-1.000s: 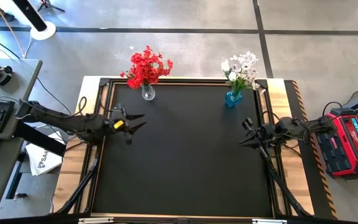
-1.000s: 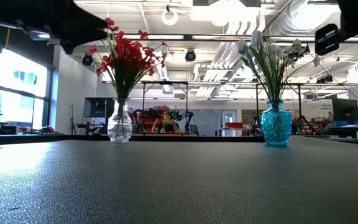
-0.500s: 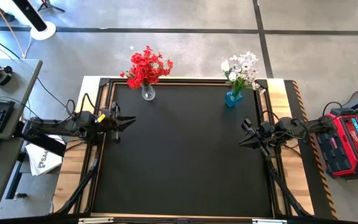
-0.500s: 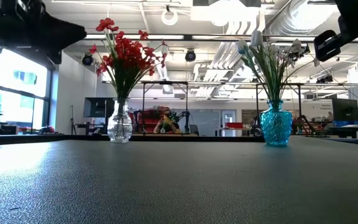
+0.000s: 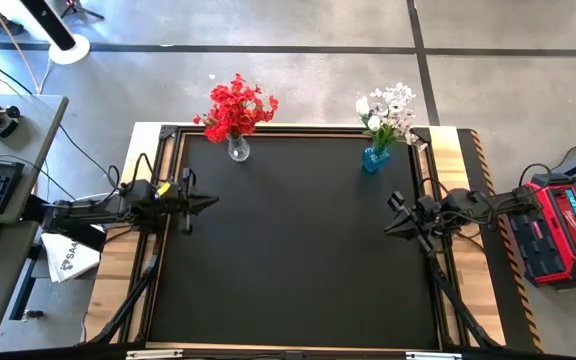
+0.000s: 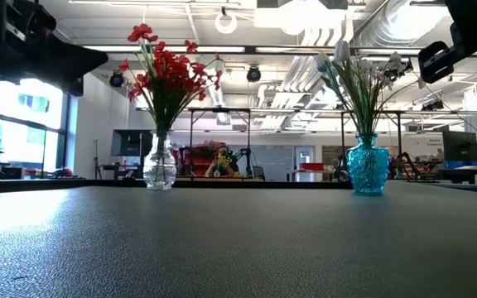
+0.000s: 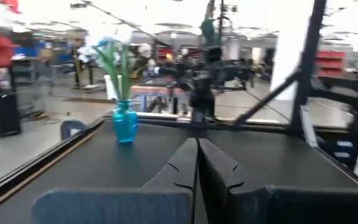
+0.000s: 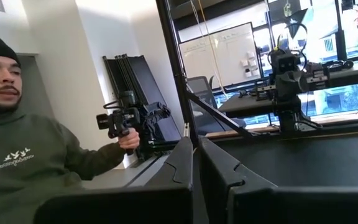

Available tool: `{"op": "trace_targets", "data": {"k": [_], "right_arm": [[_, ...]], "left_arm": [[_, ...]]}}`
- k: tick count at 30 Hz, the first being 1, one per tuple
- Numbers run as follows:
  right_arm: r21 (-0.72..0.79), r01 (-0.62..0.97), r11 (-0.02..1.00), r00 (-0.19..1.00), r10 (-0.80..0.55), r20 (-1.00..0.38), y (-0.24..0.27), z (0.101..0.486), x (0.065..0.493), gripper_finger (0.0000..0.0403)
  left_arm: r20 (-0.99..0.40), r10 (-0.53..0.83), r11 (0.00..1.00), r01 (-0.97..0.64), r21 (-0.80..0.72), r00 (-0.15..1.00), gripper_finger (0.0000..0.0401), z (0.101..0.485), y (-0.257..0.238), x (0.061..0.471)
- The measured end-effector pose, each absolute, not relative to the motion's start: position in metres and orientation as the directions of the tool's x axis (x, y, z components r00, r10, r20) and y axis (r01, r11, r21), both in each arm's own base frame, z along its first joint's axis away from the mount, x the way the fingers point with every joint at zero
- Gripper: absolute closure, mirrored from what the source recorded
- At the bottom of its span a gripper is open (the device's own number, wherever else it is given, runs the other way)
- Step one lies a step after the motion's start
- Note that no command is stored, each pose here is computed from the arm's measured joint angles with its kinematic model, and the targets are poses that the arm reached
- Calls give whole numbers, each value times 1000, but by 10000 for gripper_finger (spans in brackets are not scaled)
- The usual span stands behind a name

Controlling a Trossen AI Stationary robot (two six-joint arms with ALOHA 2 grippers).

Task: Sort flowers into vase by color
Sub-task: Return to Home Position

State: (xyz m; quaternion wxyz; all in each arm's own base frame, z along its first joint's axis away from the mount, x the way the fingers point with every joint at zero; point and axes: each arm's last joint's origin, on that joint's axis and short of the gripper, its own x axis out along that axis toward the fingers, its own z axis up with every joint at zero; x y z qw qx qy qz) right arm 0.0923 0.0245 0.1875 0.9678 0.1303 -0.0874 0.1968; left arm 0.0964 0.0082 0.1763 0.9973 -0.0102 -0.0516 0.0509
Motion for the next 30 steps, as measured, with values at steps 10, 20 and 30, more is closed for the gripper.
{"op": "trace_targets", "data": {"k": [10, 20, 30], "right_arm": [[120, -358, 926, 921, 329, 209, 23, 189, 92, 402], [-35, -428, 903, 880, 425, 212, 25, 200, 87, 402], [13, -213, 977, 946, 203, 251, 9, 194, 92, 402]], "left_arm": [[14, 88, 996, -88, 3, 996, 401, 168, 8, 97], [19, 87, 996, -86, -23, 996, 401, 168, 8, 97], [20, 87, 996, -86, -32, 996, 401, 168, 8, 97]]}}
